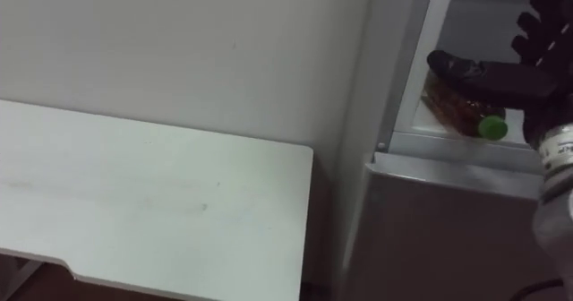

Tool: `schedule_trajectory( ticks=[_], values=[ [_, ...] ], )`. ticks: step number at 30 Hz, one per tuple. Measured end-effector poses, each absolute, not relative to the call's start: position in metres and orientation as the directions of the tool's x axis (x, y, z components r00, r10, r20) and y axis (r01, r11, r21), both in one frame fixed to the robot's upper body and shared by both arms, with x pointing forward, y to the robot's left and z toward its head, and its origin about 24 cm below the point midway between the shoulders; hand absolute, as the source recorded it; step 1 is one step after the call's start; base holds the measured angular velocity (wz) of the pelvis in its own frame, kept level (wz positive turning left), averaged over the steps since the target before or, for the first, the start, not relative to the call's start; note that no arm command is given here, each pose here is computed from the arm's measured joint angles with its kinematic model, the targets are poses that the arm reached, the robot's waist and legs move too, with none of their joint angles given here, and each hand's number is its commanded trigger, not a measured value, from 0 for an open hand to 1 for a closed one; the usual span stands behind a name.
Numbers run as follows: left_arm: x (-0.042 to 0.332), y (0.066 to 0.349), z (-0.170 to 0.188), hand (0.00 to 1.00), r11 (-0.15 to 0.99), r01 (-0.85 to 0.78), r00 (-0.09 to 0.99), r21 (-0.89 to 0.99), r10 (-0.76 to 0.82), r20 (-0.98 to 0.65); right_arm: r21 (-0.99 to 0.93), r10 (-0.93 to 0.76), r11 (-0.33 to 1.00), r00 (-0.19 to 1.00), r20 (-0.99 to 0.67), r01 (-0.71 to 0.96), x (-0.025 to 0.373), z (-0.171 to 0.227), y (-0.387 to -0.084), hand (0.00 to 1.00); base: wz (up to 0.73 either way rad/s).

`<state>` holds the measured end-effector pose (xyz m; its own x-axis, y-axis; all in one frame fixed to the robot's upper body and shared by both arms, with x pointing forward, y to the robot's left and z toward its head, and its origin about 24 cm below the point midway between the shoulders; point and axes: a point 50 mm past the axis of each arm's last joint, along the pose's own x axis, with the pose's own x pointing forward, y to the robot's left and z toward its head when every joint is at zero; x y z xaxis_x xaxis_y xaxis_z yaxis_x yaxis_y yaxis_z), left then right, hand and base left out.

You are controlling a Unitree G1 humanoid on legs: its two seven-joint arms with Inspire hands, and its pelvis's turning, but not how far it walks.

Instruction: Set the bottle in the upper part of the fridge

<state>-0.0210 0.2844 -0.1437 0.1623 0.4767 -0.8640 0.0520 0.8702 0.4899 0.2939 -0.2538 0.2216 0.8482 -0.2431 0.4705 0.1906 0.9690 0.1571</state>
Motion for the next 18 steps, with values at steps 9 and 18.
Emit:
schedule_trajectory(
  ticks=[9, 18],
  values=[
    [-0.001, 0.27, -0.15, 0.0, 0.884, 0.1, 0.226, 0.457, 0.427, -0.876, 0.328, -0.179, 0.945, 0.857, 0.484, 0.012, 0.279, 0.205, -0.231, 0.0, -0.06],
    [0.001, 0.26, -0.155, 0.0, 0.898, 0.106, 0.238, 0.427, 0.394, -0.887, 0.402, -0.101, 0.911, 0.895, 0.435, -0.092, 0.257, 0.167, -0.218, 0.0, -0.1]
  ],
)
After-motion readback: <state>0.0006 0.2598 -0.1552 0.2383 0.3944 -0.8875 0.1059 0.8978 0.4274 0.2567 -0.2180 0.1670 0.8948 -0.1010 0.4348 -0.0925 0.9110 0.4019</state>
